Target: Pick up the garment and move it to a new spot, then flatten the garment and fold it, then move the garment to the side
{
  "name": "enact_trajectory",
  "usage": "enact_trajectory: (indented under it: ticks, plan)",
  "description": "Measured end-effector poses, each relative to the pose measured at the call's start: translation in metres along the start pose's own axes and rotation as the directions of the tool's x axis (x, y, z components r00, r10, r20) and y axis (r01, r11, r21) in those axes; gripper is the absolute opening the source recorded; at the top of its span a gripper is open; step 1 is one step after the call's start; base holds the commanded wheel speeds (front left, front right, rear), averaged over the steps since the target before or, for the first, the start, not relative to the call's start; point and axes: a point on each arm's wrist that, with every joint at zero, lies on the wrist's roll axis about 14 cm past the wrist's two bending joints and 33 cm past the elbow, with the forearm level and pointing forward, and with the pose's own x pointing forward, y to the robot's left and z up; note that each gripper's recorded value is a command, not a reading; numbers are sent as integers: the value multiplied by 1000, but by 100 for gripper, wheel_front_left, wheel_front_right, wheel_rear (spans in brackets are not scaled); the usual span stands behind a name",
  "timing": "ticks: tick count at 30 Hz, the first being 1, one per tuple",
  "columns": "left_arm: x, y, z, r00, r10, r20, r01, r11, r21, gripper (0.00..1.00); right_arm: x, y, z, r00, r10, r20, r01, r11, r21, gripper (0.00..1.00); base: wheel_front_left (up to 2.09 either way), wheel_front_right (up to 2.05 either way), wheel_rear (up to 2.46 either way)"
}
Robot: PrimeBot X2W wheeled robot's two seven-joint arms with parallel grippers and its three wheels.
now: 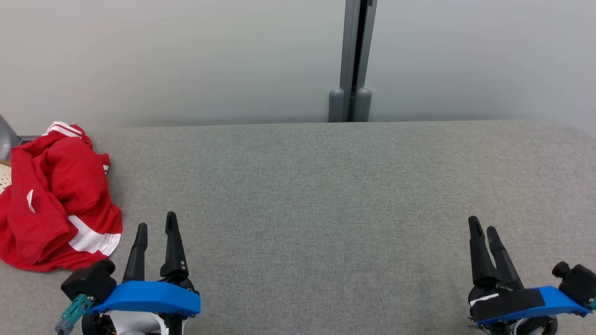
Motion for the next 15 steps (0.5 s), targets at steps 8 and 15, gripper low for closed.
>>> enact_trajectory:
  ticks: [8,15]
  plan:
    - [-1,-2,-2,1000,-9,4,8,996,87,100,0,4,-3,1000,20,-4,-20,996,-85,100,0,0,0]
    - [-3,-1,-2,1000,-11,10,9,987,162,100,0,8,-4,999,40,-5,-40,986,-159,100,0,0,0]
